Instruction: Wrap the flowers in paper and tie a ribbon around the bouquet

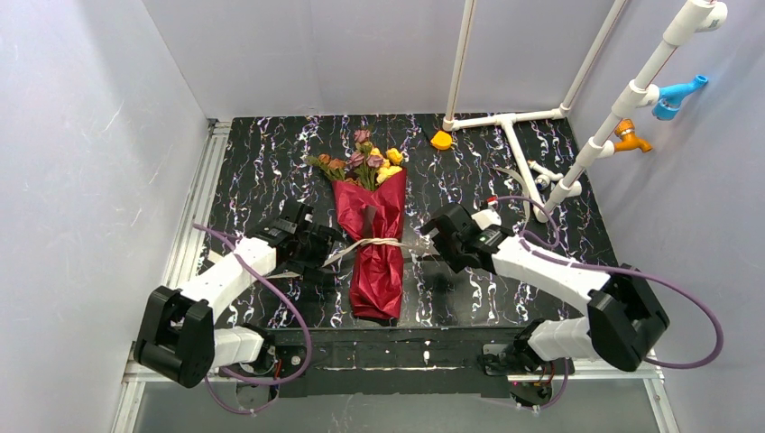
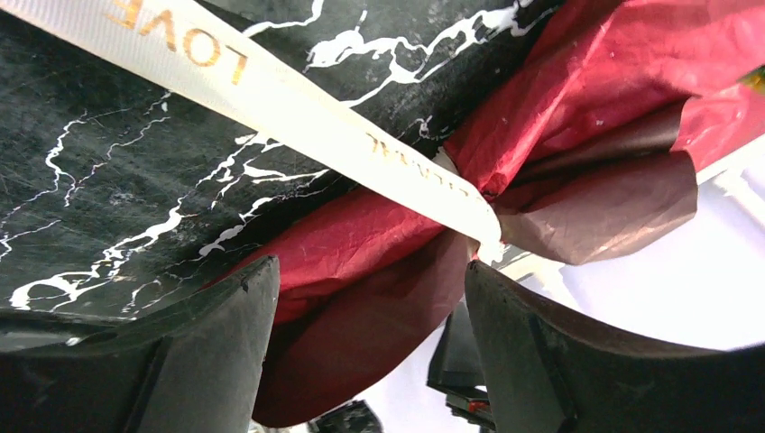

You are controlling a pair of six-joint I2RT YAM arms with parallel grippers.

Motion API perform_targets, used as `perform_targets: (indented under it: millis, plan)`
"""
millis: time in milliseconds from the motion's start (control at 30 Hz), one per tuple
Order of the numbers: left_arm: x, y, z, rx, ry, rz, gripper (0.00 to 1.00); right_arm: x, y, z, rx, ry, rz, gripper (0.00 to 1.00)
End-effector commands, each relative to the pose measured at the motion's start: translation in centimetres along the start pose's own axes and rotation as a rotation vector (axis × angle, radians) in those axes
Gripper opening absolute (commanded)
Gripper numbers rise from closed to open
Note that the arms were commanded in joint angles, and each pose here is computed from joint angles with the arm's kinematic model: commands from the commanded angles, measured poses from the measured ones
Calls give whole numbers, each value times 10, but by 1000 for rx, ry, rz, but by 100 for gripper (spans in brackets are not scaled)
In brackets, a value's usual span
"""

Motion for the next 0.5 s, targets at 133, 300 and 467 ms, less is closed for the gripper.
perform_targets:
  millis: [133, 300, 467]
  plan:
    - [-10, 0, 10, 42, -69, -194, 73, -1, 6, 29, 115, -19, 94, 97]
    - [-11, 0, 24, 20, -56, -225, 72, 3, 5, 48, 149, 14, 38, 92]
    - [-11, -3, 38, -13, -31, -244, 68, 18, 8, 61, 149, 91, 2, 78]
Point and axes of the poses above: each gripper's point midway between its finger pads, its own z axis out along the fingers, its own y axis along the line the jaws close on, x = y × z, the point moved 2 cm from there along -z, back along the fingers, and after that the axes turned 8 degrees about z, right-handed, at the moved point
